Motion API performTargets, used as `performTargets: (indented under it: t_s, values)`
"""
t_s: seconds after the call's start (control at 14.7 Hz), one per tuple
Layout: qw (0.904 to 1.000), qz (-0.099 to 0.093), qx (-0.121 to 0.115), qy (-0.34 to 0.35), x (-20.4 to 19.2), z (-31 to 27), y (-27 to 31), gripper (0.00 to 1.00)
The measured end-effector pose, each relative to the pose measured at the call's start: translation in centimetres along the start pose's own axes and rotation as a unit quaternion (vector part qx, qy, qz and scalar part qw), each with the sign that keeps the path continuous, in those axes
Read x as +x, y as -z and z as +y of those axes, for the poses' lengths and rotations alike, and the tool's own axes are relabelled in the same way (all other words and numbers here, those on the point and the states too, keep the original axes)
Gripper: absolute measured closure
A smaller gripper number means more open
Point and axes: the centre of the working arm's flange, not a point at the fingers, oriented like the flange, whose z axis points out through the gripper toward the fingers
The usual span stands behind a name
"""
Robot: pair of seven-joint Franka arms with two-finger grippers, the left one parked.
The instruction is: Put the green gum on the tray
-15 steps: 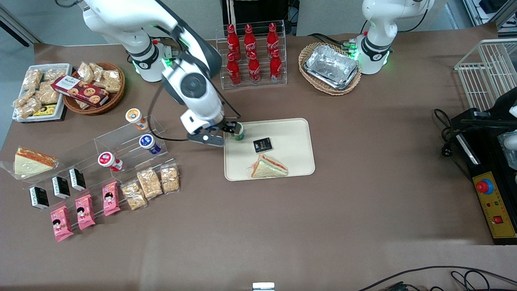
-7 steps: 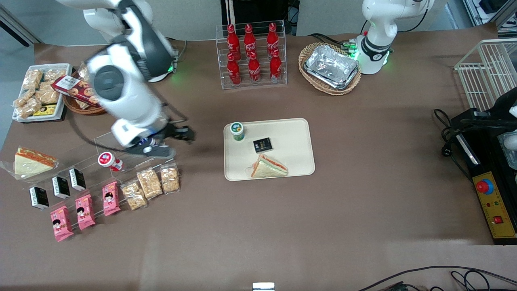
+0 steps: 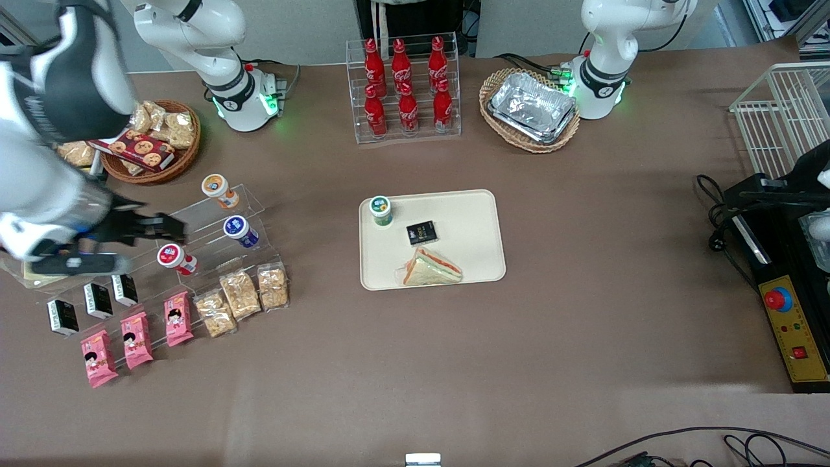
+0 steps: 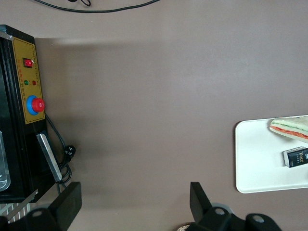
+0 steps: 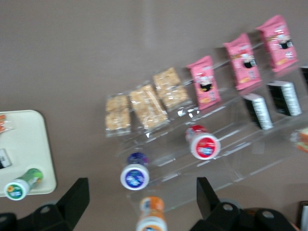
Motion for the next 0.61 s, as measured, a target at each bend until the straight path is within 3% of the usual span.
performTargets:
  t_s: [0.27,0.61]
  values:
    - [0.9998,0.001,-0.002,0.017,-2.1,5.5,3.2,0.00]
    - [0.9998,0.003,-0.001,0.020,-4.2,6.2,5.1,0.00]
